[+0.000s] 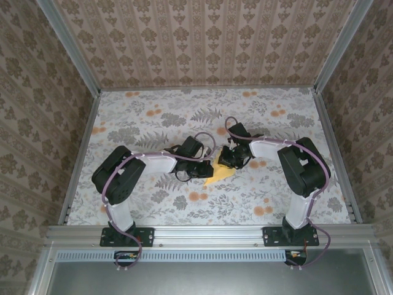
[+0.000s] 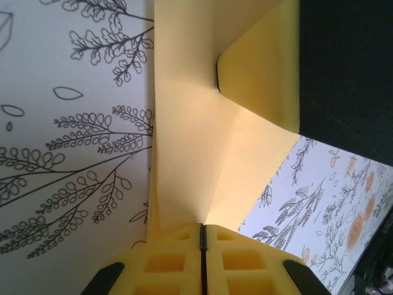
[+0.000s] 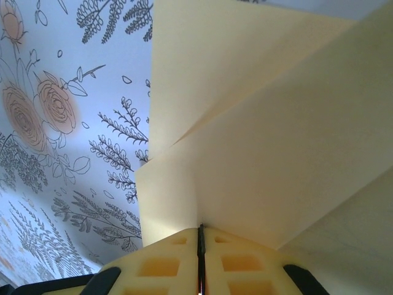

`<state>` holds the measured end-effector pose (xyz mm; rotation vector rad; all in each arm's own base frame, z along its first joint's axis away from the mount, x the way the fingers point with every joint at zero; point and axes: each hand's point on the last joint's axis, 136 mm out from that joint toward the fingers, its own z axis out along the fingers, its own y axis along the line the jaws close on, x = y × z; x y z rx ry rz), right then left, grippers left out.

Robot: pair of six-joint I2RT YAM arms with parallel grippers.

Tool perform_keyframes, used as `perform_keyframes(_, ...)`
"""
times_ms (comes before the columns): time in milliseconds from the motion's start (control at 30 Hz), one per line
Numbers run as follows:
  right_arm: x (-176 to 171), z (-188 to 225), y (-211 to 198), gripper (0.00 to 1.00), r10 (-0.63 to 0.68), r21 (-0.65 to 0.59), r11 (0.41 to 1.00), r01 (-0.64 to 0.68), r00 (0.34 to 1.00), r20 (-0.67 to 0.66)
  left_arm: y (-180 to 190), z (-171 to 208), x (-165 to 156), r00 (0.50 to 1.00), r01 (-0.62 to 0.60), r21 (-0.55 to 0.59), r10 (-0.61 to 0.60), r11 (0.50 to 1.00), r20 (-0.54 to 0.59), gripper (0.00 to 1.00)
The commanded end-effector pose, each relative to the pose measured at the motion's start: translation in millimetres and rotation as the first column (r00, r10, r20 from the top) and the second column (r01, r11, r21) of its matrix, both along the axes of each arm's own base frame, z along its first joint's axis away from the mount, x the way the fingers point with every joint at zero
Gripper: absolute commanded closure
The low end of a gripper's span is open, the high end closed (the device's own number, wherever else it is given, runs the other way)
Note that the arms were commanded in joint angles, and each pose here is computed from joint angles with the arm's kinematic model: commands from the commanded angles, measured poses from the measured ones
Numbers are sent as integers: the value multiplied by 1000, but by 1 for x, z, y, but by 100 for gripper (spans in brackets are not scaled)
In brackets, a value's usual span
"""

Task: Fold a paper plane with a square sheet of paper (pick it up from the middle)
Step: Fourth fold the wing at the center of the table.

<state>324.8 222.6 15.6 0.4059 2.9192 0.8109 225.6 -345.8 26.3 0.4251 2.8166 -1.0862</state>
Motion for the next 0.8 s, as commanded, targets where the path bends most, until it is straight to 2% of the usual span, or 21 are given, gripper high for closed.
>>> perform_keyframes(0,-2,6,-12,87,-24,-31,999,24,1000,11,5,-16,-9,999,9,30,-8,1000,-48,92)
perform_keyframes(233,1,32,-12,72,-9,-20,1000,11,997,73,2,-13,-9,999,18,13,-17,1000,-43,92)
perform_keyframes(500,-5,25,-47,55,-45,-215,975,59,997,66,-2,-8,-9,999,26,-3,-26,1000,-33,92)
perform_keyframes(767,4,17,-37,43,6,-235,972,4,999,43,-2,-7,-9,999,28,-7,-28,1000,-33,92)
